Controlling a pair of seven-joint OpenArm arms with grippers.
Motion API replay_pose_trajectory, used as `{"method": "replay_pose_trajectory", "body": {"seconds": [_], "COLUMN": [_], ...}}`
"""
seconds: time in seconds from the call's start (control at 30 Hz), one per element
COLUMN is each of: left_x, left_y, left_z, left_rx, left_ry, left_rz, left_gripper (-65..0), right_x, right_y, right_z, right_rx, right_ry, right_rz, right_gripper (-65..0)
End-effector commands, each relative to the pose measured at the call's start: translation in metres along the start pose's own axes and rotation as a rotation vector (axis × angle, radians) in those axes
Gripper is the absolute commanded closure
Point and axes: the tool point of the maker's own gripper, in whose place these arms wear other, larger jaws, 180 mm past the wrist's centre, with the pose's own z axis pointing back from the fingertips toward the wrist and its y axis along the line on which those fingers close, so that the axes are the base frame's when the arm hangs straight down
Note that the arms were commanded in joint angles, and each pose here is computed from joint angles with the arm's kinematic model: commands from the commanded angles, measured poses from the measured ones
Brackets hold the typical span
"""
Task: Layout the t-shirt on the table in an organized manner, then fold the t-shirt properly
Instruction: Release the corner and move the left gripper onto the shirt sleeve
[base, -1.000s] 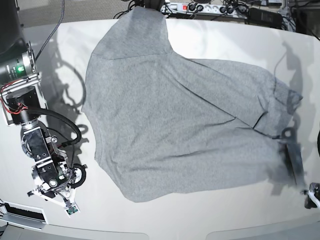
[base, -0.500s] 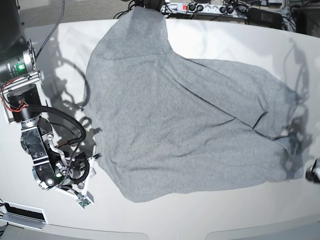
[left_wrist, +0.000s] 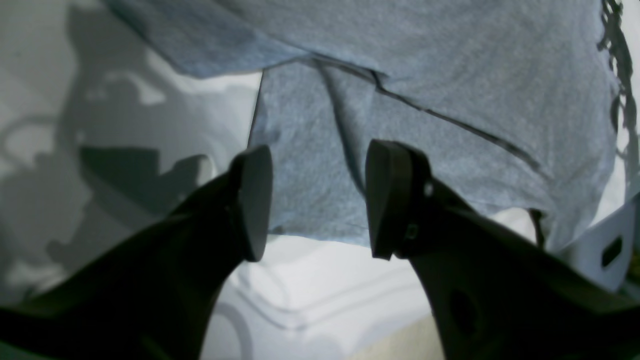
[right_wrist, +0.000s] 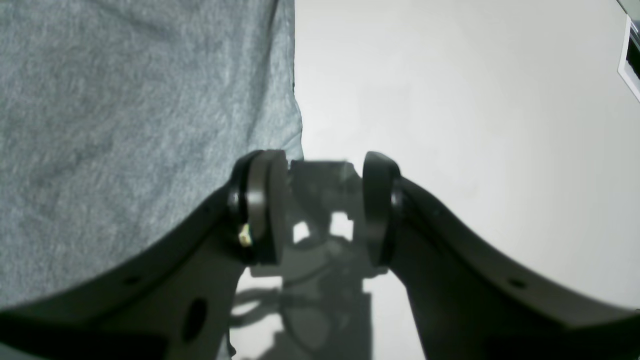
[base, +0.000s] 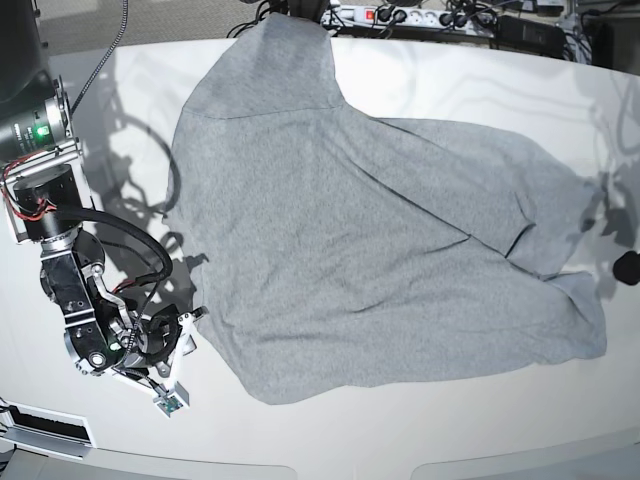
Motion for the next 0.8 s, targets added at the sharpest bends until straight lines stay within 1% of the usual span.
{"method": "replay_pose_trajectory", "body": {"seconds": [0.0,0.07,0.17,0.27,0.37,0.5,0.57,0.63,0.7,0.73,0.77], "left_x": [0.005,-0.008,-0.027,-0.055,-0.084,-0.110,-0.114,-0.114,-0.116,-0.118,-0.120], "left_y": [0.007,0.016,0.033,0.049,0.050,0.036,0.029,0.026,0.024,0.024,0.023], "left_z": [0.010,0.010,0.008,-0.002,-0.024,-0.054,-0.065,-0.070,-0.073,-0.074,-0.075], "left_rx": [0.017,0.024,0.060,0.130,0.172,0.160,0.147,0.146,0.145,0.146,0.143], "left_ry": [-0.038,-0.076,-0.148,-0.172,-0.134,-0.077,-0.068,-0.079,-0.070,-0.063,-0.053], "left_rz": [0.013,0.082,0.175,0.217,0.193,0.177,0.175,0.167,0.162,0.160,0.162], "left_gripper": [-31.2,-31.2,-31.2,-31.3,-31.3,-31.3,-31.3,-31.3,-31.2,-30.2,-26.4], "right_x": [0.027,0.027,0.027,0.027,0.028,0.028,0.027,0.027,0.026,0.027,0.027], "right_y": [-0.015,-0.015,-0.015,-0.015,-0.014,-0.013,-0.013,-0.014,-0.014,-0.014,-0.014], "right_z": [0.009,0.009,0.009,0.009,0.009,0.009,0.009,0.009,0.009,0.009,0.009], "right_rx": [-0.028,-0.028,-0.028,-0.028,-0.026,-0.025,-0.025,-0.025,-0.026,-0.025,-0.025], "right_ry": [-0.067,-0.067,-0.067,-0.064,-0.066,-0.065,-0.063,-0.061,-0.058,-0.060,-0.060], "right_rz": [0.000,0.000,0.000,0.000,0.000,0.000,0.000,0.000,-0.001,-0.001,-0.001], "right_gripper": [-27.2,-27.2,-27.2,-27.2,-27.2,-27.2,-27.2,-27.2,-27.2,-27.2,-27.2]}}
